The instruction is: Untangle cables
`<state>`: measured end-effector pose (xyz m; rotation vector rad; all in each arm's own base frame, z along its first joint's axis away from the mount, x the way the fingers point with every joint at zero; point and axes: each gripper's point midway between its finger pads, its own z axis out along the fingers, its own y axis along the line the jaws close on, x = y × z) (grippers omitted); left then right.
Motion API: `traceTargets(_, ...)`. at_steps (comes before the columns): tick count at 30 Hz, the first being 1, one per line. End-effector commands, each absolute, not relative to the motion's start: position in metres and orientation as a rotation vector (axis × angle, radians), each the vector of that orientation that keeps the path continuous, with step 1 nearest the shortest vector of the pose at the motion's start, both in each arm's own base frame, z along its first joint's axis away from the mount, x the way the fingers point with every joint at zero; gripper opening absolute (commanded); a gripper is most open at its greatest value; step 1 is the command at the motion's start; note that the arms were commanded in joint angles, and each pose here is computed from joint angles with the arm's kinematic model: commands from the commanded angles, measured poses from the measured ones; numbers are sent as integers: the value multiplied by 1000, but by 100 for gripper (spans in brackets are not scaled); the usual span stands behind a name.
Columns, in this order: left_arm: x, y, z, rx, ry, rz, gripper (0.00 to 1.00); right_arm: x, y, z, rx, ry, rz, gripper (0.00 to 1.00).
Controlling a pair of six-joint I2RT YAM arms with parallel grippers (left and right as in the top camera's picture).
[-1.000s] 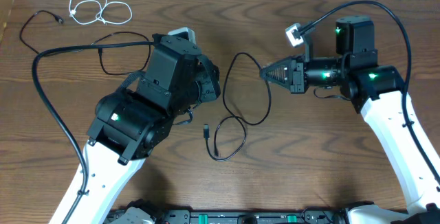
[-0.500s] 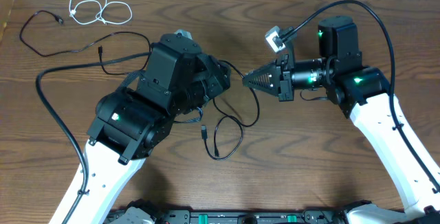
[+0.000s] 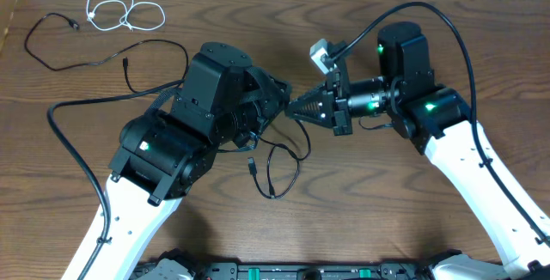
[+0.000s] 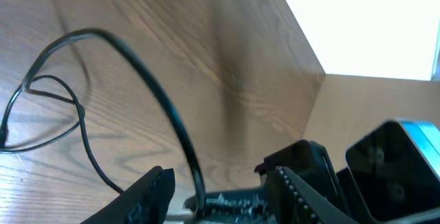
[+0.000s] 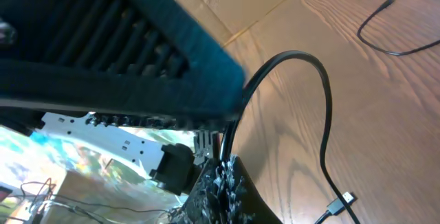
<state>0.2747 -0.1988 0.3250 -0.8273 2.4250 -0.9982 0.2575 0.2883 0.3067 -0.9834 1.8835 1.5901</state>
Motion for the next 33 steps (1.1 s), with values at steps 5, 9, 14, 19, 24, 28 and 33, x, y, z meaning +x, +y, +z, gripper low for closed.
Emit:
traceTargets(5, 287, -186, 322, -882, 2368, -899, 43, 251, 293, 311, -1023, 1850, 1618, 1)
traceTargets(9, 291, -180, 321, -897, 2348, -856, 42, 251, 293, 311, -1023, 1851, 1619, 1)
traceTargets(14, 291, -179, 314, -909, 2363, -825, 41, 251, 294, 311, -1025, 1846, 1618, 1)
traceTargets(19, 292, -181, 310, -910, 2384, -821, 40, 251, 294, 311, -1025, 1846, 1617, 1)
traceTargets(24, 289, -188, 311, -893, 2406, -871, 39, 252, 294, 311, -1026, 1843, 1614, 1)
traceTargets(28, 289, -188, 312, -893, 2405, -872, 33, 252, 294, 311, -1024, 1845, 1610, 1)
traceTargets(33, 289, -188, 312, -893, 2405, -872, 27, 253, 294, 311, -1020, 1848, 1603, 1)
